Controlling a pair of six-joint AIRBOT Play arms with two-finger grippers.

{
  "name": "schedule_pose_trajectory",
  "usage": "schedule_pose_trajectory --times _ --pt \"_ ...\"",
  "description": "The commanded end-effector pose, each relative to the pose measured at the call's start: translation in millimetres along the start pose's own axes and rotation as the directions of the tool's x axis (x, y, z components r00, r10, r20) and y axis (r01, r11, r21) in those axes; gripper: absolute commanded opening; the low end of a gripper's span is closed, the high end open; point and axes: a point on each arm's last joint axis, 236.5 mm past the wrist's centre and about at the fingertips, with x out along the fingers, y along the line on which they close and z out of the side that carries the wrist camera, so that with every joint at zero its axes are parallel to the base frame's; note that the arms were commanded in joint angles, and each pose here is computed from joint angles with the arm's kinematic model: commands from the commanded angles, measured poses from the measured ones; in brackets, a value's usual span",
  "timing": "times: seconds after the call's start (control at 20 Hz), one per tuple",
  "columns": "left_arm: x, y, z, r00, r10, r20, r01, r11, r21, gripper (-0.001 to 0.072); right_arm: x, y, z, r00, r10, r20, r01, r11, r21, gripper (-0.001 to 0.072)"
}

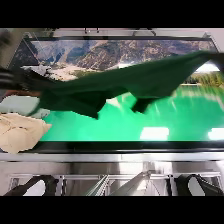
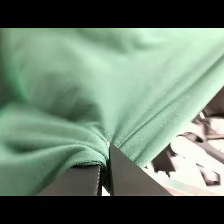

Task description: Fold the shirts.

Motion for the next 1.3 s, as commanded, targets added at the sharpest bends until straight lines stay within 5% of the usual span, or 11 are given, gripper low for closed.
schedule_pose_trajectory --times 0.0,0.1,0.25,0.6,0.8,0.95,1.0,1.05,1.1,1.25 --pt "-46.1 -138.7 10.2 0.986 -0.073 0.147 0.015 0.933 0.36 0.0021 -28.5 108.5 39.5 0.977 0.142 0.157 -0.092 0.953 -0.287 0.0024" --pt "-62.2 -178.8 9.2 0.975 -0.001 0.222 -0.111 0.863 0.493 0.0023 -34.2 130.4 50.3 0.97 0.125 0.209 -0.035 0.922 -0.385 0.0024" --pt "-77.5 -151.8 16.8 0.932 0.216 0.291 -0.334 0.822 0.461 0.0028 -31.6 91.8 50.1 0.979 -0.036 0.201 0.111 0.92 -0.375 0.0024" --pt "19.4 50.4 38.0 0.981 0.192 -0.031 -0.182 0.962 0.203 0.0028 52.9 -91.5 -53.3 0.973 -0.168 -0.159 0.169 0.986 -0.011 0.0024" --pt "123.4 206.9 32.5 0.951 0.25 -0.18 -0.245 0.968 0.047 0.0001 106.2 -235.7 -140.0 0.888 -0.359 -0.286 0.397 0.914 0.084 0.0025" --pt "151.7 257.5 68.0 0.954 0.259 -0.153 -0.264 0.964 -0.013 0.0017 120.9 -295.7 -138.6 0.866 -0.424 -0.264 0.452 0.89 0.054 0.0037" --pt "146.6 263.8 84.0 0.954 0.271 -0.126 -0.276 0.961 -0.024 0.0229 119.5 -303.7 -122.7 0.868 -0.432 -0.246 0.454 0.89 0.038 0.0255" --pt "134.6 264.8 100.0 0.956 0.277 -0.097 -0.283 0.957 -0.057 0.0523 115.1 -307.0 -104.2 0.87 -0.437 -0.227 0.455 0.89 0.03 0.0434" --pt "120.1 264.9 110.2 0.955 0.288 -0.071 -0.293 0.951 -0.095 0.072 103.4 -309.2 -89.3 0.866 -0.444 -0.232 0.46 0.887 0.02 0.0437" --pt "73.6 258.8 89.6 0.953 0.287 -0.1 -0.302 0.934 -0.193 0.072 36.5 -323.4 -100.6 0.777 -0.481 -0.405 0.549 0.833 0.064 0.0436"
